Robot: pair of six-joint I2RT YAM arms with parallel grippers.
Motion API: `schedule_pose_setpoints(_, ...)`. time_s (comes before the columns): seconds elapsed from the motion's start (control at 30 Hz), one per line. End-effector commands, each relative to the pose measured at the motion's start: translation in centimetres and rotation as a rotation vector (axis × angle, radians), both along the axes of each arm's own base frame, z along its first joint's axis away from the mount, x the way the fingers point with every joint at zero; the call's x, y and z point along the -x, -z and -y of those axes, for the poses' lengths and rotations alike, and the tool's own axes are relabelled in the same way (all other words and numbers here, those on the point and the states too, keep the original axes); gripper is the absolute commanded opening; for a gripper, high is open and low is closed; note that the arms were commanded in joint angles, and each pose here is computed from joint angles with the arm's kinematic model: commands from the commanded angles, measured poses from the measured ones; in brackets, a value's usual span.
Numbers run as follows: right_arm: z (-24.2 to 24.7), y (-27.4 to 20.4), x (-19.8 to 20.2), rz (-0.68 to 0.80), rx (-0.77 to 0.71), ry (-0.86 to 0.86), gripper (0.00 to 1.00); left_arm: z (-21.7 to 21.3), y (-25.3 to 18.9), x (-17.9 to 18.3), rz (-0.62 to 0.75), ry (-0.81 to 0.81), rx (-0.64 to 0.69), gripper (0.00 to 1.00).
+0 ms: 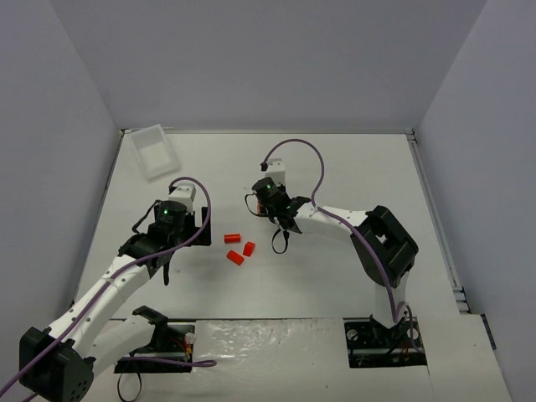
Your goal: Build the wood block tower
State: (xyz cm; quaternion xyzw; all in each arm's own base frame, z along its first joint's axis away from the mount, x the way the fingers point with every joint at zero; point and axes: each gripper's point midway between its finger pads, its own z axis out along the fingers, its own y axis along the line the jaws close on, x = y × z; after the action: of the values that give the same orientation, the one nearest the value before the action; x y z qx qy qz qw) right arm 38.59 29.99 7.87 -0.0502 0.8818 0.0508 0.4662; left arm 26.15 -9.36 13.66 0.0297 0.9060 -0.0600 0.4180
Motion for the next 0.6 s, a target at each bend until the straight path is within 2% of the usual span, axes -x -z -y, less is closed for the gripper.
schedule_pose_setpoints(0.0, -0.8, -7.3, -1.2, 0.153, -0.104, 0.031, 0.27, 0.4, -2.0, -1.2, 0.075, 0.006, 0.027, 0.96)
schedule_pose_setpoints(0.33, 0.2, -10.7, -0.6, 0.212, -0.125, 0.039, 0.32, 0.8, -1.9, -1.2, 0.071, 0.019, 0.041, 0.96)
schedule_pose_setpoints(0.57, 2.1, -14.1, 1.2, 0.256, -0.18, 0.042, 0.37, 2.8, -0.9, 0.2, -0.01, 0.007, 0.164, 0.96)
